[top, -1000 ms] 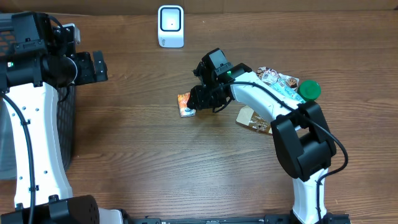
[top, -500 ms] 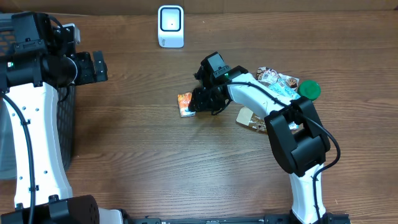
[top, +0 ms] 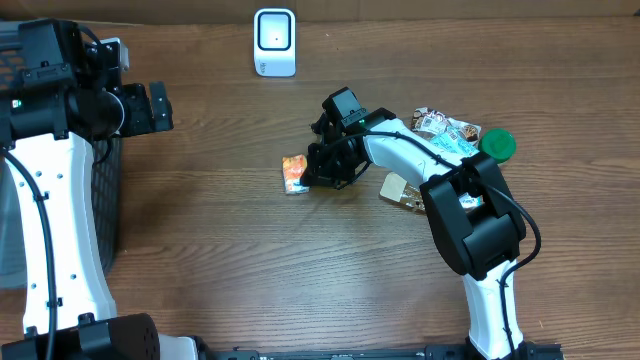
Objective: Scan the item barcode
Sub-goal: 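Lift the orange box and carry it toward the scanner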
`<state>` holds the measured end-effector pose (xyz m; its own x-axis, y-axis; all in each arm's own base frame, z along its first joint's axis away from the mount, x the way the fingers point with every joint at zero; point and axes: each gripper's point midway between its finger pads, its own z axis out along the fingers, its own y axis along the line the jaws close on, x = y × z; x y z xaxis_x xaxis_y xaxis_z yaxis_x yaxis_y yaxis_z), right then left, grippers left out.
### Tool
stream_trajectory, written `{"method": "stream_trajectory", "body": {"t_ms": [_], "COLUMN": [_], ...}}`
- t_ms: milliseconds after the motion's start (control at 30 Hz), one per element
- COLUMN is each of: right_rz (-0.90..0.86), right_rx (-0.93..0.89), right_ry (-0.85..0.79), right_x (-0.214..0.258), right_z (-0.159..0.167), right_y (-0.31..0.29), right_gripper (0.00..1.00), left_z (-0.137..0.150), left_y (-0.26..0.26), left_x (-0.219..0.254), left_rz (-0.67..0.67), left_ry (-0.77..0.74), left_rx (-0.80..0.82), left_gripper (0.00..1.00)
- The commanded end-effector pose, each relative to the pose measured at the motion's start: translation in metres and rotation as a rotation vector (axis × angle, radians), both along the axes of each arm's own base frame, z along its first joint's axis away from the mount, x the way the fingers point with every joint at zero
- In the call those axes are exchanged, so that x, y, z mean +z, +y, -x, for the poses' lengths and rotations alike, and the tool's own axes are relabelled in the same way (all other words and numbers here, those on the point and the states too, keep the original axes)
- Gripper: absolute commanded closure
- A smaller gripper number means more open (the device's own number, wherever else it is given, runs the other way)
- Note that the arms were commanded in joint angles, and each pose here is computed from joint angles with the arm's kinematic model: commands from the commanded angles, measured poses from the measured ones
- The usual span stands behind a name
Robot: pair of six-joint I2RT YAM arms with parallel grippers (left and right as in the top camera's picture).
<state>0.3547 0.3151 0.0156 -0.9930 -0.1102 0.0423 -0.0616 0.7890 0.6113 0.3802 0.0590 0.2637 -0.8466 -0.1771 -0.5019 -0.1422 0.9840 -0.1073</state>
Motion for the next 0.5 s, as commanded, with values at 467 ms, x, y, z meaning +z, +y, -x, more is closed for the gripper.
{"method": "stream_trajectory", "body": {"t_ms": [467], "right_rz": [-0.91], "right_rx": [0.253], "right_ry": [-0.05], "right_x": [0.217], "right_z": [-0.004], "right_y": [-0.013], "right_gripper": [0.96], "left_z": [-0.004], "left_y": [0.001], "left_x": [0.007], "left_rz": [-0.016], "left_ry": [-0.02], "left_rx": [-0.013], "left_gripper": [0.0]}}
